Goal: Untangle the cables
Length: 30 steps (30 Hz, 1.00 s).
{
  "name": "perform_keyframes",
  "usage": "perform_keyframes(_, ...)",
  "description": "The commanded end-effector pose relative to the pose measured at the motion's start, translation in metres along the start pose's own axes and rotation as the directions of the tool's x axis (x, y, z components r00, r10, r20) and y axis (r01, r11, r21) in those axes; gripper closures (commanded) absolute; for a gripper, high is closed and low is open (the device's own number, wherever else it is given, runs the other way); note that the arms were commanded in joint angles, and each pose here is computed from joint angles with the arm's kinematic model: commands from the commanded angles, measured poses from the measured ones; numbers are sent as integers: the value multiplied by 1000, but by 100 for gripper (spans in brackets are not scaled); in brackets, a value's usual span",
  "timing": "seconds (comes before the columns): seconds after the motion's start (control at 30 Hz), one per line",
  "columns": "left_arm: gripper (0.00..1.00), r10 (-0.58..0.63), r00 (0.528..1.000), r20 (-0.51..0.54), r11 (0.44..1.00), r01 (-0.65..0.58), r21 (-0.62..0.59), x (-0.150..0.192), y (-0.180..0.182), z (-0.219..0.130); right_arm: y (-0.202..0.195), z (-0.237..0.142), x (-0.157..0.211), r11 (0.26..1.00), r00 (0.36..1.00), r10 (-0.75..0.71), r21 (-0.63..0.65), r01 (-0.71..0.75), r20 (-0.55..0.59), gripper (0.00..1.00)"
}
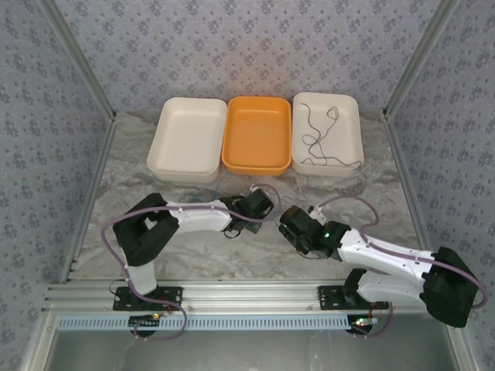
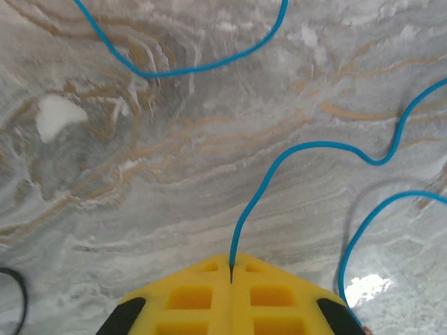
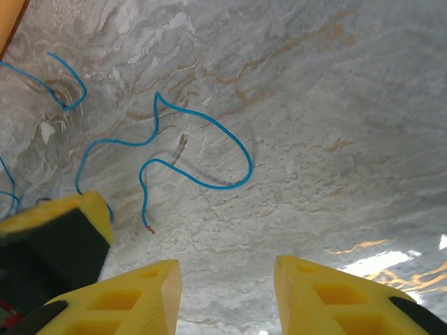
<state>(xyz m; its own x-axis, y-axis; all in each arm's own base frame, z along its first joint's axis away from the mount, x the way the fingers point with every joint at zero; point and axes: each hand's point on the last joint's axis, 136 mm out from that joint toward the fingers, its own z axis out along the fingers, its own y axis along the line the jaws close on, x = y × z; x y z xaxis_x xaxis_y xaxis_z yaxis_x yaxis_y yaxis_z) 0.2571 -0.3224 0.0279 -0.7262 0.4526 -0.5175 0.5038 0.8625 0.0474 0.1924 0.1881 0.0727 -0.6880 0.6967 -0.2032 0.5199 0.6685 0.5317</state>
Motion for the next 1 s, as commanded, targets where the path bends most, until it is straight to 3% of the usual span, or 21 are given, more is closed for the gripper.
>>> perform_keyframes(0.0,100,-63,998,25,996,61,72,-3,-4,-11,10,4,3,971,971,240,0,-240,-4,54)
perform_keyframes(0.1,100,-117,992,43,988,111,109,-3,-4,-19,9,16,12,922,921,388,41,-386,-38,53)
perform_keyframes(0.3,100,-183,981,64,967,168,192,-4,-7,-32,32,36,15,858,854,514,60,-511,-78,51)
perform_keyframes(0.7,100,-265,959,101,929,226,293,-5,-8,-58,42,74,24,797,788,602,135,-588,-125,52)
perform_keyframes(0.97,100,-338,925,171,893,258,369,-20,-1,-109,37,88,16,795,788,605,139,-590,-116,52)
